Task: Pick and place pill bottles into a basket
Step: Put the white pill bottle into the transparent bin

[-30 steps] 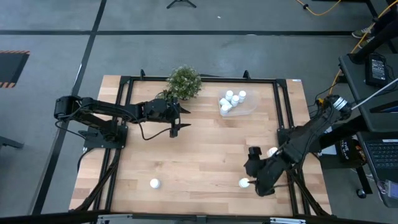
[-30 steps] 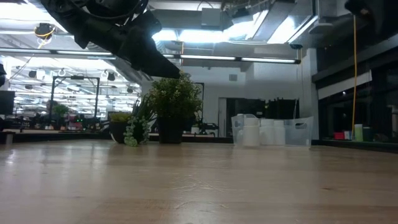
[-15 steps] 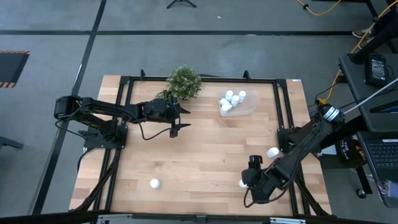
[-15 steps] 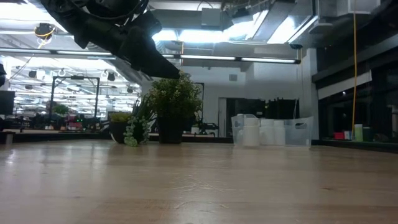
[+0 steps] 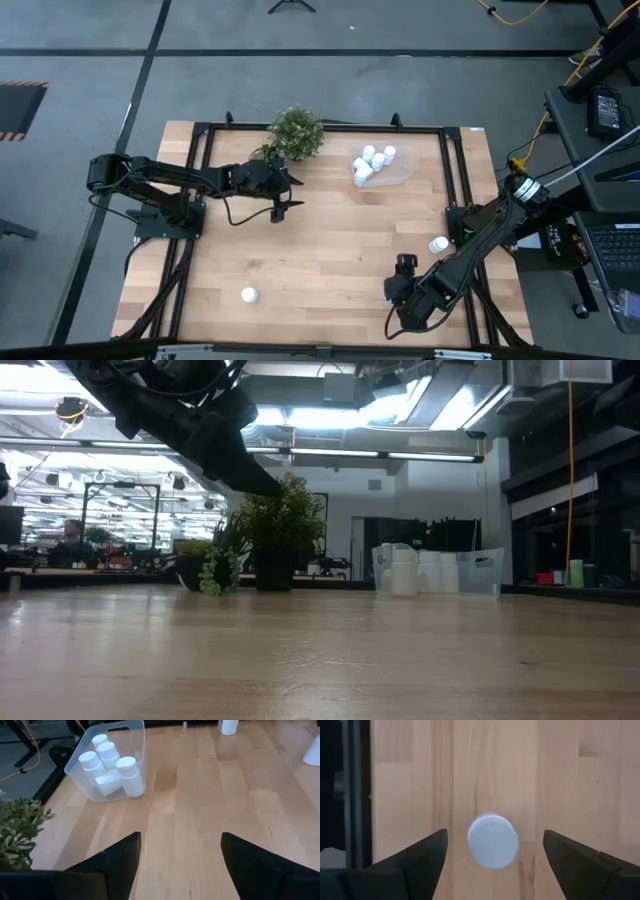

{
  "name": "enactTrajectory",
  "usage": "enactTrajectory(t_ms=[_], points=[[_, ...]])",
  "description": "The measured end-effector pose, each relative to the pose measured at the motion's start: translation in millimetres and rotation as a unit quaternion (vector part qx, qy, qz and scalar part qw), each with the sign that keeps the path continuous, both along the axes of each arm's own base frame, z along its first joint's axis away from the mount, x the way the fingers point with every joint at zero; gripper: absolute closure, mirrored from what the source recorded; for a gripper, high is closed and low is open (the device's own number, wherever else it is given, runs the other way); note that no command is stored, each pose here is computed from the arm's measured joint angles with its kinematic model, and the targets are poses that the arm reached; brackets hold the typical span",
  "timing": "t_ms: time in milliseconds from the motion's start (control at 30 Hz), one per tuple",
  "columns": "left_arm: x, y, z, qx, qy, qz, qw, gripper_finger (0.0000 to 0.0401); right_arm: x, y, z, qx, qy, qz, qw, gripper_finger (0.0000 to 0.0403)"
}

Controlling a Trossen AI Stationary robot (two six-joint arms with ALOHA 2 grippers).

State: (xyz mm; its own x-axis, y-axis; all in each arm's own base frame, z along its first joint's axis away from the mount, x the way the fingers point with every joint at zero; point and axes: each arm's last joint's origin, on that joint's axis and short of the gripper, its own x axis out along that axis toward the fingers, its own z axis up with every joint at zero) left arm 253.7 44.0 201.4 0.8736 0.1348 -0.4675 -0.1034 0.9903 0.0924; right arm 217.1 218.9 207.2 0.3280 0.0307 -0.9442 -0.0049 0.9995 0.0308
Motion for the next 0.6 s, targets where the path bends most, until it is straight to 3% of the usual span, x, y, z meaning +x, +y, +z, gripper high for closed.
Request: enactTrajectory(t_ms=[600], points=[[0.0,0.0,0.0,0.0,0.0,0.0,1.0,0.0134,6.1,6.3,-20.6,-0.013,0.017,-0.014,1.0,0.0075]])
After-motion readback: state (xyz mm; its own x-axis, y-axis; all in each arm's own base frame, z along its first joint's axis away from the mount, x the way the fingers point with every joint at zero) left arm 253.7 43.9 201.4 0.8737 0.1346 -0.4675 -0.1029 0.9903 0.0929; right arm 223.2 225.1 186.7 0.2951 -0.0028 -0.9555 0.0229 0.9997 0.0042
